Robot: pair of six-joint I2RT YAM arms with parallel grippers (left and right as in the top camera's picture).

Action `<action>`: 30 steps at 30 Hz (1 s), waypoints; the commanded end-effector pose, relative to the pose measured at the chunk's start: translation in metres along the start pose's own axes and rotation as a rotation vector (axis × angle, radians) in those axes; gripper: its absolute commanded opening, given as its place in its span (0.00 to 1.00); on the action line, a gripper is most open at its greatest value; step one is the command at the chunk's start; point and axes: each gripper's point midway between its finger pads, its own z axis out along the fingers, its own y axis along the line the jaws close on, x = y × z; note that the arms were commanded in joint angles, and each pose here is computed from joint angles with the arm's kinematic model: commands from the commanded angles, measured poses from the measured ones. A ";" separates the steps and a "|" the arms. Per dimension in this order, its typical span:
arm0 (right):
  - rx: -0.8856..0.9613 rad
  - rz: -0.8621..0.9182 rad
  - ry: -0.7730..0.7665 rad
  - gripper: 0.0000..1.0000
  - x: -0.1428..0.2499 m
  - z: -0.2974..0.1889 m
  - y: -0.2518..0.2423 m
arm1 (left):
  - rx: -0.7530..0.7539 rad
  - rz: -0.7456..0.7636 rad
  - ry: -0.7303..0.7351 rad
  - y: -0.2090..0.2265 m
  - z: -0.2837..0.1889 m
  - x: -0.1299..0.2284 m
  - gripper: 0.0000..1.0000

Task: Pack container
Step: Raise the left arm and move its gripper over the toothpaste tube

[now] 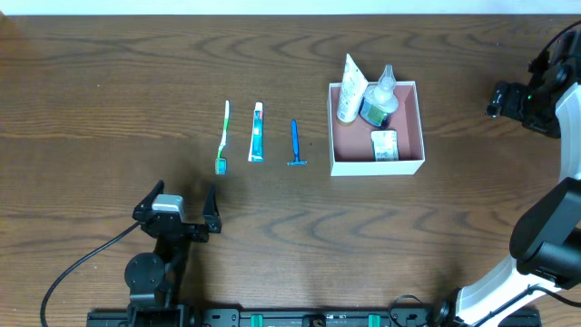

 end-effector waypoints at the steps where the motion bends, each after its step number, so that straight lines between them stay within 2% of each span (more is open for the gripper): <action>1: -0.007 0.028 -0.001 0.99 0.000 0.000 -0.002 | 0.183 -0.049 0.051 -0.031 -0.003 0.013 0.98; 4: -0.007 0.028 -0.001 0.99 0.000 0.000 -0.002 | 0.314 -0.052 0.062 -0.054 -0.011 0.006 0.98; 10: -0.006 0.029 -0.001 0.99 0.000 0.000 -0.002 | 0.309 -0.008 0.093 -0.058 -0.021 -0.042 0.98; 13: -0.006 0.029 -0.001 0.99 0.000 0.000 -0.002 | 0.237 -0.001 0.234 -0.049 -0.021 -0.060 0.98; 16: -0.006 0.029 -0.001 0.99 0.000 0.000 -0.002 | 0.261 -0.030 0.365 -0.053 -0.018 -0.073 0.98; 19: -0.006 0.029 -0.001 0.99 0.000 0.000 -0.002 | 0.323 -0.063 0.408 -0.063 -0.008 -0.090 0.98; 22: -0.006 0.029 -0.001 0.99 0.000 0.000 -0.002 | 0.295 -0.075 0.458 -0.058 0.005 -0.097 0.98; 24: -0.006 0.029 -0.001 0.99 0.000 0.000 -0.002 | 0.226 -0.089 0.551 -0.046 0.012 -0.093 0.98; 27: -0.006 0.029 -0.001 0.99 0.000 0.000 -0.002 | 0.113 -0.116 0.779 -0.027 0.020 -0.082 0.98; 30: -0.006 0.029 -0.001 0.99 0.000 0.000 -0.002 | 0.079 -0.150 0.965 -0.020 0.035 -0.074 0.98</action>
